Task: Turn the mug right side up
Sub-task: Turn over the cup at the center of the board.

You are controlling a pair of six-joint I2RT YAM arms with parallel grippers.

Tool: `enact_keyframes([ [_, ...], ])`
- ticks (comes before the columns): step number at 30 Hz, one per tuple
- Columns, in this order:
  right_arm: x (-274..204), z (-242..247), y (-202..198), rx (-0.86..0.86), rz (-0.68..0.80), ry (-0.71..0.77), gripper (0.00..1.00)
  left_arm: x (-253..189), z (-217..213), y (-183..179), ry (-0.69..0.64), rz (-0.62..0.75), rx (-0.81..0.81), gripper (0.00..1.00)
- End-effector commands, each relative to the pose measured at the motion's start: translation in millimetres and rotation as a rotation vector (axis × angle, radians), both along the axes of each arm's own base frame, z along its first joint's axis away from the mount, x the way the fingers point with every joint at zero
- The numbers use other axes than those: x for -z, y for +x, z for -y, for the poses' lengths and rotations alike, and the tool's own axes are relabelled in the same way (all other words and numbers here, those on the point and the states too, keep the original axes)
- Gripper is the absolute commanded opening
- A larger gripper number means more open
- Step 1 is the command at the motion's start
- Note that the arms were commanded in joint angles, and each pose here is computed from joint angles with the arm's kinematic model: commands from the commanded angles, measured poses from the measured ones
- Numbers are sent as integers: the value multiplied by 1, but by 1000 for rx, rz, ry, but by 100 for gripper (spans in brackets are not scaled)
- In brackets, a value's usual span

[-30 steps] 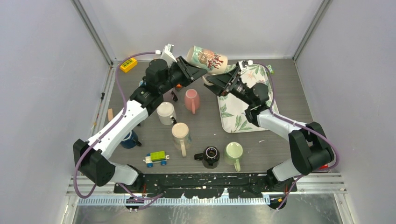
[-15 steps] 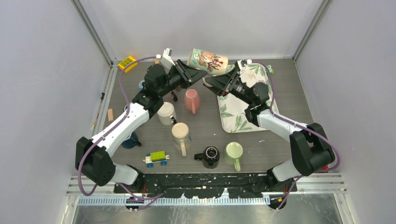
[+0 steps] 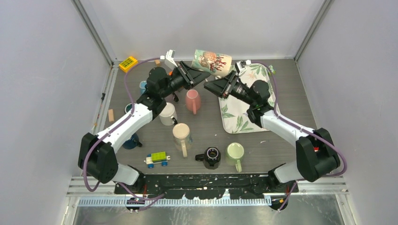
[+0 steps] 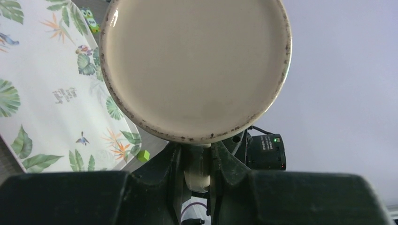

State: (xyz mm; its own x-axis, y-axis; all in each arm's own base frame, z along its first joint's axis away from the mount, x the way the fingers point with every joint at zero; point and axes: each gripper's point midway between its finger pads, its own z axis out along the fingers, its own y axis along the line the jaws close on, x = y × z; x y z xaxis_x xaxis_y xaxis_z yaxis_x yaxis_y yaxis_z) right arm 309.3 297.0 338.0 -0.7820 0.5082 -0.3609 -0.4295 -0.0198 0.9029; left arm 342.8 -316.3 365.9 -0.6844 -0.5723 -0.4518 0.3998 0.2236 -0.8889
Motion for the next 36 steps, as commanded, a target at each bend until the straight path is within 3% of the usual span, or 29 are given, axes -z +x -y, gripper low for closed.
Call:
enact_keyframes([
  [1, -37, 6, -8, 52, 146, -41, 26, -54, -5, -19, -111, 196, 48, 0],
  [6, -28, 13, -4, 122, 155, -162, 1, -46, 0, -20, -128, 195, 86, 0],
  [10, -23, 25, -1, 208, 166, -267, 1, -34, 4, -17, -137, 175, 104, 2],
  [21, 9, 47, 8, 326, 103, -556, 1, 21, 13, 3, -72, 67, 86, 45],
  [31, 35, 77, 20, 441, 25, -787, 1, 65, 24, 22, -40, -5, 87, 73],
  [36, 43, 89, 30, 477, -7, -908, 1, 82, 21, 20, 78, -49, 78, 81],
])
